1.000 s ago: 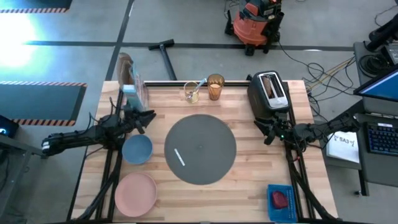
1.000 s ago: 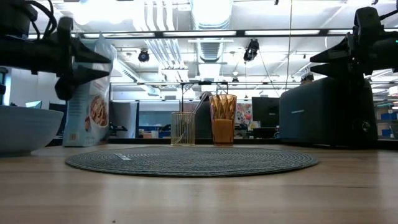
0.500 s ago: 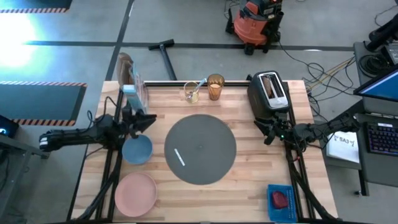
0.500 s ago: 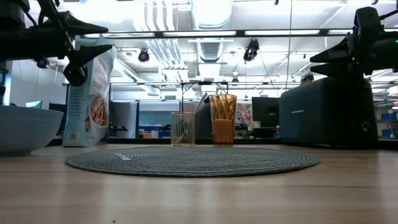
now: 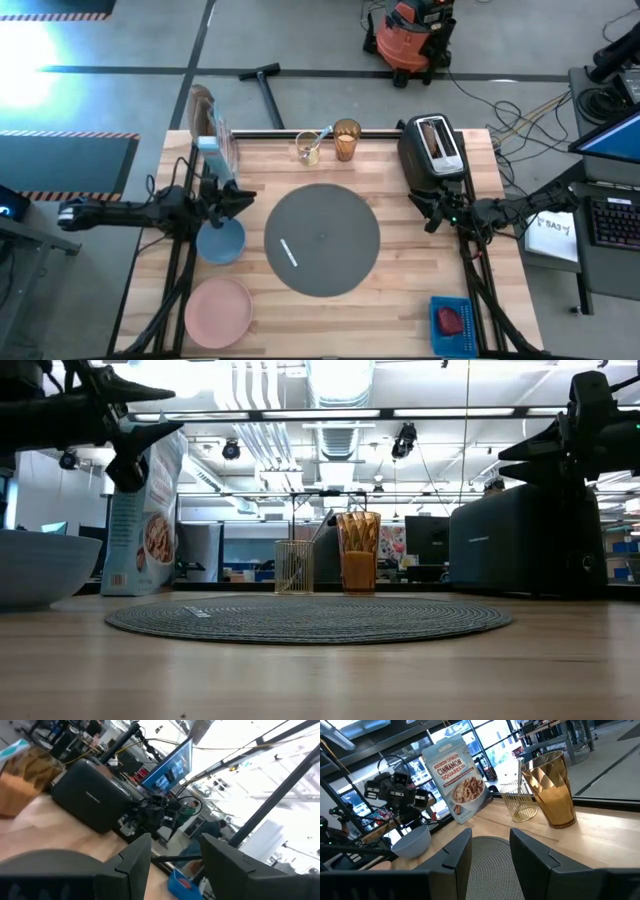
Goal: Arrange a breakfast setting
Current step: Put the blue bowl on the gray table mat
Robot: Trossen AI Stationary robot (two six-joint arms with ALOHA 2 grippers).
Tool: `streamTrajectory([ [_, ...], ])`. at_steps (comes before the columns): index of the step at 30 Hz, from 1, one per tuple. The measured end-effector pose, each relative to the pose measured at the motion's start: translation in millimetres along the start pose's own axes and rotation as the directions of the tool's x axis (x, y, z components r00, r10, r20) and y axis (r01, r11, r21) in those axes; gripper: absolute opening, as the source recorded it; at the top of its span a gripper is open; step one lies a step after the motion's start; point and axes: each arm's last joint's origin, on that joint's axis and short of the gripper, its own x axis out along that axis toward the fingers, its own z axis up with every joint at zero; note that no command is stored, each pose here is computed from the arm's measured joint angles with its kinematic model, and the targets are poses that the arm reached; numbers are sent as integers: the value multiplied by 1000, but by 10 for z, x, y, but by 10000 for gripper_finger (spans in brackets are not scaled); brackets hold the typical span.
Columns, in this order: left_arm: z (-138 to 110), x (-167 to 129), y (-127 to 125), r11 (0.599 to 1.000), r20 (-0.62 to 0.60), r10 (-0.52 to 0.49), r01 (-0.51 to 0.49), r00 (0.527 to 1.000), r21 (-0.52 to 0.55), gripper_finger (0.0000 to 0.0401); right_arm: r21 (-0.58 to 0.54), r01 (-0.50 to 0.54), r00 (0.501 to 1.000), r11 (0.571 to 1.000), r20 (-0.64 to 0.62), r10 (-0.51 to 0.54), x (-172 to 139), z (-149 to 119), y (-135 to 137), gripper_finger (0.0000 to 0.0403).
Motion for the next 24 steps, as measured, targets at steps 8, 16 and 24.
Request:
streamTrajectory([
  [8,173,214,-188,997,-19,5,-4,1000,81,155,0,0,1000,1000,0,0,0,0,0,123],
  [16,194,611,-237,963,-78,147,-125,986,238,155,0,0,1000,1000,0,0,0,0,0,123],
  [24,171,866,-190,888,-216,443,-390,870,245,155,0,0,1000,1000,0,0,0,0,0,123],
])
